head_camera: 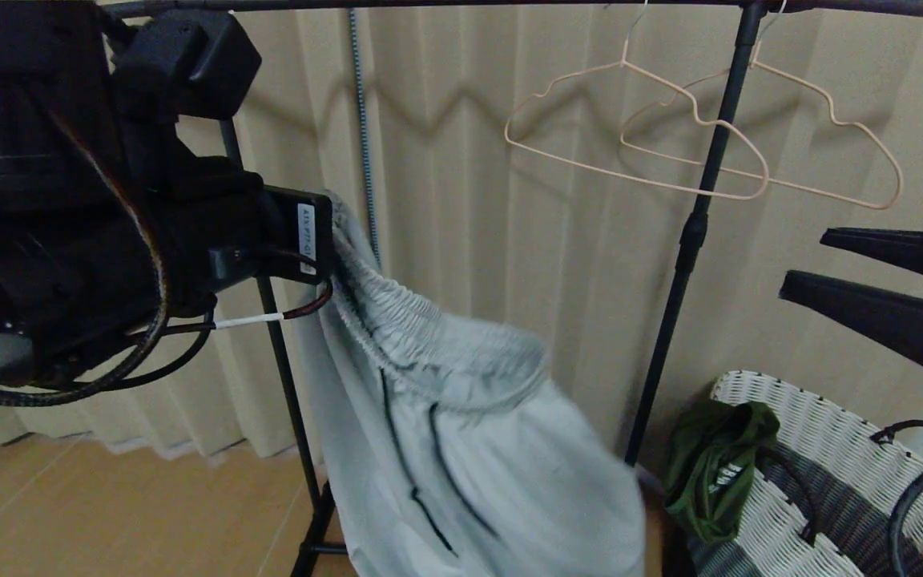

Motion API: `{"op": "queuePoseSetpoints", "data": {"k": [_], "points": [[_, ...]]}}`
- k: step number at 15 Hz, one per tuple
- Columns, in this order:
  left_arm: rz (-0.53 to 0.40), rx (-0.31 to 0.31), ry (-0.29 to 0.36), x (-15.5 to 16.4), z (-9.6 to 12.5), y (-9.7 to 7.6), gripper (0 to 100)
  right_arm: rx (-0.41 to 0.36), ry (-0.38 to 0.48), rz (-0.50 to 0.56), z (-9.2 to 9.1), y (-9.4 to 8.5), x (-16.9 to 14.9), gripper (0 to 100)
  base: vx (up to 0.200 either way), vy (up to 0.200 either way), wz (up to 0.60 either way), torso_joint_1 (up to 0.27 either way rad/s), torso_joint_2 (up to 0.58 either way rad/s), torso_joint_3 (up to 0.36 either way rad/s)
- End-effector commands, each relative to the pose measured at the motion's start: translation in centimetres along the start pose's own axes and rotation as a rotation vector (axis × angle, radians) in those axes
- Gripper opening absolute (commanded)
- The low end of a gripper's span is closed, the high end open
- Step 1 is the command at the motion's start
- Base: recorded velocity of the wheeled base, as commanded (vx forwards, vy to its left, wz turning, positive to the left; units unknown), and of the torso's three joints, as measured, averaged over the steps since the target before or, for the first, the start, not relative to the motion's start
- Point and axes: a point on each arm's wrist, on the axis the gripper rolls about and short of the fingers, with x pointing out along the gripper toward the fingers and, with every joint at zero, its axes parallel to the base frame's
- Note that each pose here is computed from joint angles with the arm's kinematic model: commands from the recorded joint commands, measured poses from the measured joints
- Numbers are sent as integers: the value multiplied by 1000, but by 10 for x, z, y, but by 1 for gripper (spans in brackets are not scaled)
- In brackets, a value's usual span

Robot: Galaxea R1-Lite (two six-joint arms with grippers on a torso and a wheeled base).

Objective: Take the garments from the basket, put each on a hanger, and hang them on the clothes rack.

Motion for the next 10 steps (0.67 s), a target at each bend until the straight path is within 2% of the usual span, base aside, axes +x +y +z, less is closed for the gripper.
{"op": "queuePoseSetpoints", "data": {"k": [1, 3, 4, 6, 7, 8, 9, 10], "points": [[20, 10, 30, 11, -7, -1, 0, 1, -19, 31, -3, 6, -13, 100, 0, 0, 0, 0, 0, 0], [43, 27, 62, 10, -17, 5, 0, 3, 6, 7, -9, 5, -14, 100, 0, 0, 0, 0, 0, 0], [64, 43, 84, 5, -25, 13, 0, 7, 34, -51, -17, -1, -13, 100, 0, 0, 0, 0, 0, 0], [132, 109, 107, -15, -38, 39, 0, -46, 92, -223, -32, -13, -16, 100, 0, 0, 0, 0, 0, 0], [195, 169, 120, -32, -46, 60, 0, -79, 134, -322, -43, -15, -16, 100, 0, 0, 0, 0, 0, 0], [223, 195, 126, -39, -50, 68, 0, -81, 148, -367, -46, -17, -16, 100, 0, 0, 0, 0, 0, 0], [276, 223, 129, -58, -58, 86, 0, -92, 168, -472, -49, -19, -18, 100, 0, 0, 0, 0, 0, 0], [290, 209, 112, -70, -60, 94, 0, -102, 175, -519, -49, -21, -18, 100, 0, 0, 0, 0, 0, 0]]}}
